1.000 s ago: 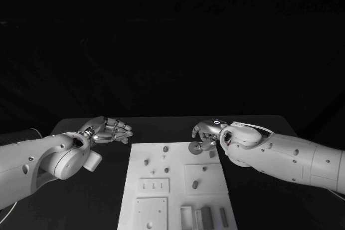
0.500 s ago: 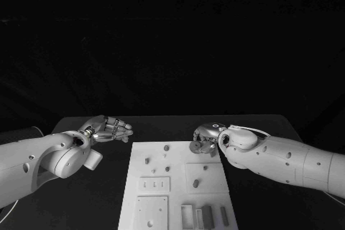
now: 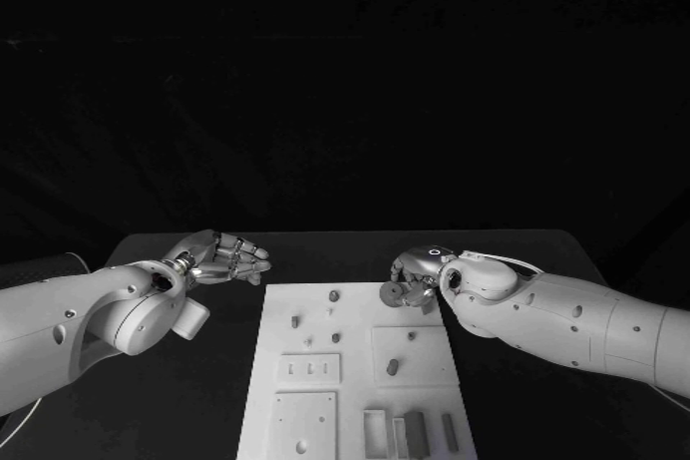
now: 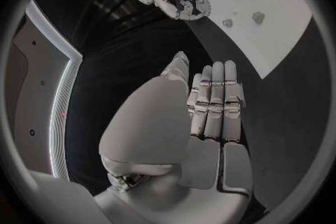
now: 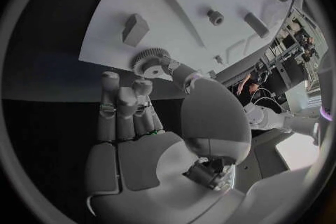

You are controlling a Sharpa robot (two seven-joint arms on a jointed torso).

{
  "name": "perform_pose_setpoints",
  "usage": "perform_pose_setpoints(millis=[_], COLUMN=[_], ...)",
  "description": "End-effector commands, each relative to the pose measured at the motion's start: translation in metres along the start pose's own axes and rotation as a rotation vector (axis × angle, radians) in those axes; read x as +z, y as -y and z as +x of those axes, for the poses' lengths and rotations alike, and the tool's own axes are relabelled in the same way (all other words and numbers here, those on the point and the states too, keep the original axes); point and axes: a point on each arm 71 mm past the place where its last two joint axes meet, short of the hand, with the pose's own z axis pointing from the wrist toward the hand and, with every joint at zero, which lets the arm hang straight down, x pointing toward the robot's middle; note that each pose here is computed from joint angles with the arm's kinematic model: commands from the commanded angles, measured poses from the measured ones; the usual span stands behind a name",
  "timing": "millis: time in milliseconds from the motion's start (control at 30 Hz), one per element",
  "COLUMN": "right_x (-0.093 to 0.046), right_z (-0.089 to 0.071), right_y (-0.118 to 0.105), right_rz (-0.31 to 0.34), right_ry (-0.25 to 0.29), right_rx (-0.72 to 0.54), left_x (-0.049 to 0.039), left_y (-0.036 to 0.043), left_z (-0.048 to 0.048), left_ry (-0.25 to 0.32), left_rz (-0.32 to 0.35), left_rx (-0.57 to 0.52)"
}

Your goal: Assemble the parts on the task board

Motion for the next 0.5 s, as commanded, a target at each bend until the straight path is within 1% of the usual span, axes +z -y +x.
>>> perform_pose_setpoints(millis=[33,300,500], right_x=[0.0002,0.0013,0.002], right_z=[0.0011,0.0047,0.0089], right_y=[-0.0016,-0.0019,-0.006], right_rz=[-0.009,-0.01,-0.022], right_ry=[-0.011,-0.02,-0.022], right_rx=[-0.015,-0.036,-0.04], left_x=[0.0009,0.001,0.0014], left_y=[0.0029,0.0029,0.004], left_z=[0.0023,0.0026,0.0062], left_ry=[-0.017,-0.016,-0.027], left_rz=[0.018,0.015,0.016], left_rx=[0.02,0.02,0.018])
